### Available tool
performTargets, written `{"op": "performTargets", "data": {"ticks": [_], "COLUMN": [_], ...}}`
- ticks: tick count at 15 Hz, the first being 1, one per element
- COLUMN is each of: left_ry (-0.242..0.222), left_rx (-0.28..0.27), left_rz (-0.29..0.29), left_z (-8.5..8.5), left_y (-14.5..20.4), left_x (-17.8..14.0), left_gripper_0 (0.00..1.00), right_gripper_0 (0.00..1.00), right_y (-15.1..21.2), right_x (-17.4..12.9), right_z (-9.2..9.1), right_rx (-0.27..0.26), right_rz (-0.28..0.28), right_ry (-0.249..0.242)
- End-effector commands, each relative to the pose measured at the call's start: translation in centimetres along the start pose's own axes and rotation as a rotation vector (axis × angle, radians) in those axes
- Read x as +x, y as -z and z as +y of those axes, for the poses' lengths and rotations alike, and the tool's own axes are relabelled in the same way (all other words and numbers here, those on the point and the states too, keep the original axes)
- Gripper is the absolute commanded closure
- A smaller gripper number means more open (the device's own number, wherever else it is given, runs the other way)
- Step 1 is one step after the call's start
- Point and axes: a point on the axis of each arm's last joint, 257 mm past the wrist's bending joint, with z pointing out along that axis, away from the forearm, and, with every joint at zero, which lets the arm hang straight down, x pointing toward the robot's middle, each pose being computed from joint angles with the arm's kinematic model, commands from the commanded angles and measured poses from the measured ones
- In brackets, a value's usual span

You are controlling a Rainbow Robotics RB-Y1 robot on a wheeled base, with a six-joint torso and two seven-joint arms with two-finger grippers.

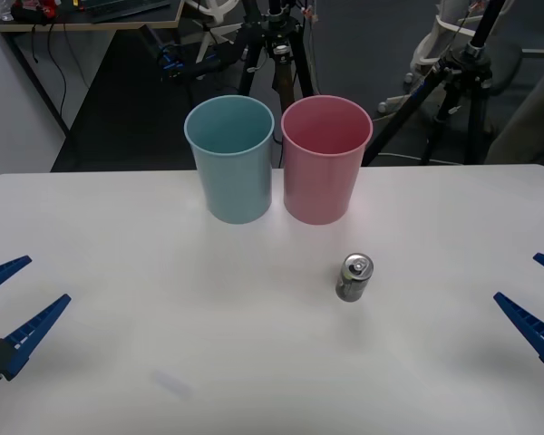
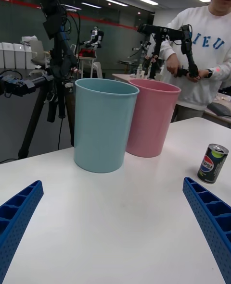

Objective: Grasp the object on the table and drop it into the matching bin: aluminum can to the light blue bin, PET bottle to the pink bin.

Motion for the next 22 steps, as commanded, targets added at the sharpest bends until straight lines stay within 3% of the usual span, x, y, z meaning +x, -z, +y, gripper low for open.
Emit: {"op": "performTargets", "data": {"ticks": [1, 2, 8, 11, 15, 19, 22], "left_ry": [0.0, 0.0, 0.0, 0.0, 0.0, 0.0, 0.0], "left_rx": [0.0, 0.0, 0.0, 0.0, 0.0, 0.0, 0.0], "left_rz": [0.0, 0.0, 0.0, 0.0, 0.0, 0.0, 0.0], "left_z": [0.0, 0.0, 0.0, 0.0, 0.0, 0.0, 0.0], "left_y": [0.0, 0.0, 0.0, 0.0, 0.0, 0.0, 0.0], "left_x": [0.0, 0.0, 0.0, 0.0, 0.0, 0.0, 0.0], "left_gripper_0": [0.0, 0.0, 0.0, 0.0, 0.0, 0.0, 0.0], "right_gripper_0": [0.0, 0.0, 0.0, 0.0, 0.0, 0.0, 0.0], "right_y": [0.0, -0.3, -0.4, 0.4, 1.2, 1.1, 0.5], "right_x": [0.0, 0.8, 1.5, 3.6, 7.6, 10.0, 11.3], "right_z": [0.0, 0.5, 1.7, 2.2, 2.9, 4.2, 4.8], "right_rx": [0.0, 0.006, -0.012, -0.009, -0.021, -0.046, -0.065], "right_rz": [0.0, -0.012, 0.0, 0.04, 0.077, 0.094, 0.105], "right_ry": [0.0, -0.029, -0.024, 0.053, 0.109, 0.132, 0.117]}}
